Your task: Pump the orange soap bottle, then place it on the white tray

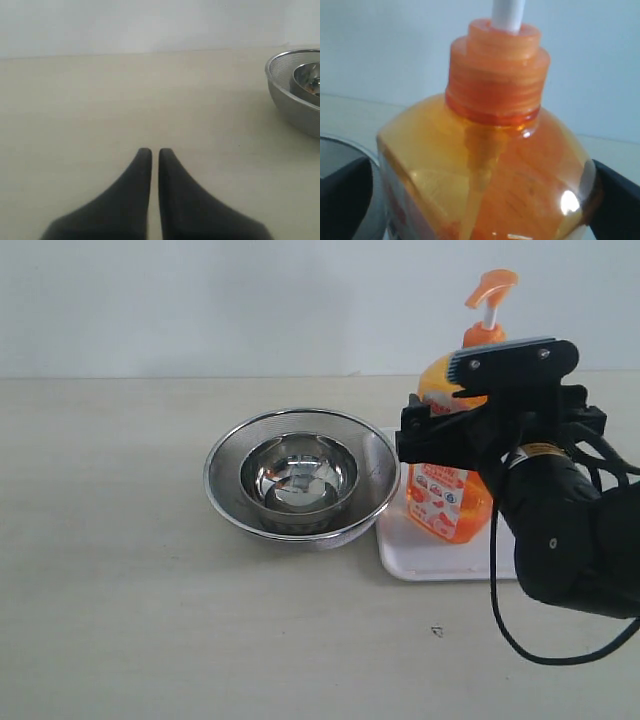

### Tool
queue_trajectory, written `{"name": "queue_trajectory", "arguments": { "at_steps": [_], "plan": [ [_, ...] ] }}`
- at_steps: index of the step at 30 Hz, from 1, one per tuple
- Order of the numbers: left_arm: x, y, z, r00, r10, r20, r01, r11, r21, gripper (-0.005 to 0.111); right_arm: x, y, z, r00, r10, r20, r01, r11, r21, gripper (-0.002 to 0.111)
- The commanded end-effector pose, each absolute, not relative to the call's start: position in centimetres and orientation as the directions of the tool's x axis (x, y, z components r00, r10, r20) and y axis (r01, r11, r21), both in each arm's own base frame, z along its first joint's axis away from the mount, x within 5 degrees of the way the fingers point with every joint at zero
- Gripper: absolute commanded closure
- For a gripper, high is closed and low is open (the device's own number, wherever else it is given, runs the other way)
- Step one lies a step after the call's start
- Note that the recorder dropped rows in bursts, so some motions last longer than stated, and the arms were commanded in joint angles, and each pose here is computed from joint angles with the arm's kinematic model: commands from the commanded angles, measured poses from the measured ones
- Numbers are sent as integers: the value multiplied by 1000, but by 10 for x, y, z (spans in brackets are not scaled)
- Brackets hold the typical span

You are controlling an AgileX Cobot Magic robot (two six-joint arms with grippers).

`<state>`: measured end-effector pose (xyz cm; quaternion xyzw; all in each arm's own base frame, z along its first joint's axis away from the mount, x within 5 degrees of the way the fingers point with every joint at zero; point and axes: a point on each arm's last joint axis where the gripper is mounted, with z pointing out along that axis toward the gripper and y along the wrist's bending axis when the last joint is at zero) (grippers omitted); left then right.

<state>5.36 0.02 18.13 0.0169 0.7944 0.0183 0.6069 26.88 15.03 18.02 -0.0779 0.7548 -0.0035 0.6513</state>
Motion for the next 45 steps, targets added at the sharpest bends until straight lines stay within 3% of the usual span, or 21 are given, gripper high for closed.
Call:
{"name": "queue_trajectory", "arguments": {
  "at_steps": [1, 5, 12, 15, 18, 19, 21, 27, 38, 45],
  "plan": [
    [54, 0, 182, -251, 49, -967, 2, 999, 50, 102, 267, 160, 180, -128, -224, -966, -241, 952, -188, 3],
    [54, 0, 182, -251, 49, -967, 2, 999, 50, 102, 267, 160, 179, -126, -265, -956, -244, 942, -229, 3],
    [54, 0, 182, -251, 49, -967, 2, 999, 50, 102, 268, 149, 176, -195, -224, -955, -132, 971, -200, 7],
    [54, 0, 182, -251, 49, -967, 2, 999, 50, 102, 268, 146, 176, -207, -207, -956, -102, 977, -189, 31],
    [54, 0, 182, -251, 49, -967, 2, 999, 50, 102, 268, 146, 176, -209, -191, -959, -97, 980, -174, 67],
    [54, 0, 182, -251, 49, -967, 2, 999, 50, 102, 268, 146, 176, -207, -198, -958, -97, 979, -181, 91],
    [54, 0, 182, -251, 49, -967, 2, 999, 50, 102, 268, 148, 177, -194, -214, -958, -114, 974, -194, 108],
    [54, 0, 182, -251, 49, -967, 2, 999, 50, 102, 269, 141, 180, -185, -25, -982, 1, 1000, -25, 108],
    [54, 0, 182, -251, 49, -967, 2, 999, 50, 102, 278, 151, 198, -148, -52, -988, 71, 995, -63, 108],
    [54, 0, 182, -251, 49, -967, 2, 999, 50, 102, 278, 150, 197, -146, 17, -989, 94, 996, 4, 108]
  ]
}}
